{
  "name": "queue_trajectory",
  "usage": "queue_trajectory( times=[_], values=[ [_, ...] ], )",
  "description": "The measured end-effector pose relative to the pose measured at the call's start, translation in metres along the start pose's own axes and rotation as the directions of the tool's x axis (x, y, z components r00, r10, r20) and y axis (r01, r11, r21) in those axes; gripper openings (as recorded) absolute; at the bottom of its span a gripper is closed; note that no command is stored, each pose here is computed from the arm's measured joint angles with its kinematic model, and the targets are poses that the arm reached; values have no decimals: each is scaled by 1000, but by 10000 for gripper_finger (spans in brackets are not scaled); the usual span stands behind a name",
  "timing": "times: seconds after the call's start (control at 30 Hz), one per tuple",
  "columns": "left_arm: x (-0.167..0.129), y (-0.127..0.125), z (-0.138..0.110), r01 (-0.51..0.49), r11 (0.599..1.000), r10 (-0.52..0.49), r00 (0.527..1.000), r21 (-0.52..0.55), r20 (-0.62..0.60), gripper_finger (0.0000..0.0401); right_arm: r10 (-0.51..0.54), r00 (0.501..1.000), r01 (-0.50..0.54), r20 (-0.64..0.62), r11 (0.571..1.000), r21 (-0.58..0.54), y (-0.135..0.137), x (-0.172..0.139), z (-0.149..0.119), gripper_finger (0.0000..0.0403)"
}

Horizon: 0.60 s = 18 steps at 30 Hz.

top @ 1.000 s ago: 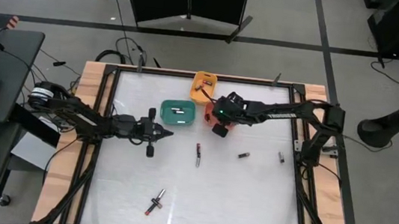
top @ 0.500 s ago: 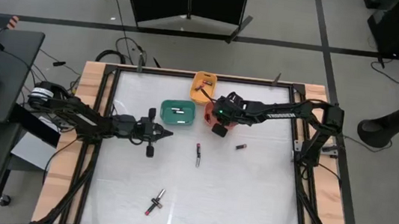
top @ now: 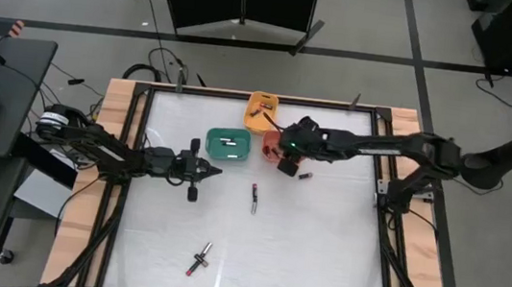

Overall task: Sort batteries
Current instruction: Put the silver battery into the green bin

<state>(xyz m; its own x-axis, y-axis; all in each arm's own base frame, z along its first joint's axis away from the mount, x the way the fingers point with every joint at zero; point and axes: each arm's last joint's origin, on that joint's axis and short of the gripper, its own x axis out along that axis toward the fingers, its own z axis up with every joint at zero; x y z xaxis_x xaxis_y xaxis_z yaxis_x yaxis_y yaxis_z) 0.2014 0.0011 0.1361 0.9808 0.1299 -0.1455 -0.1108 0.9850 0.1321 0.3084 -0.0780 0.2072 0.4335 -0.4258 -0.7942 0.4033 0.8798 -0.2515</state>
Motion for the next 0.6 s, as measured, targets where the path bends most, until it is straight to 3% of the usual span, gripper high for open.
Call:
queue_trajectory(
  times=[0.2, 0.43, 0.6],
  values=[
    [0, 0, -2, 2, 1000, -2, 1000, -21, -23, 10, 67, 994, -64, 87, 997, -31, 20, -52, -4, 114],
    [0, -5, -4, 135, 987, -139, 990, -92, -34, 10, 155, 984, -146, 84, 984, -105, 64, -62, -27, 15],
    [4, -18, -10, 201, 960, -235, 956, -194, -176, 10, 140, 988, -133, 58, 986, -99, 85, -55, -38, 24]
  ],
)
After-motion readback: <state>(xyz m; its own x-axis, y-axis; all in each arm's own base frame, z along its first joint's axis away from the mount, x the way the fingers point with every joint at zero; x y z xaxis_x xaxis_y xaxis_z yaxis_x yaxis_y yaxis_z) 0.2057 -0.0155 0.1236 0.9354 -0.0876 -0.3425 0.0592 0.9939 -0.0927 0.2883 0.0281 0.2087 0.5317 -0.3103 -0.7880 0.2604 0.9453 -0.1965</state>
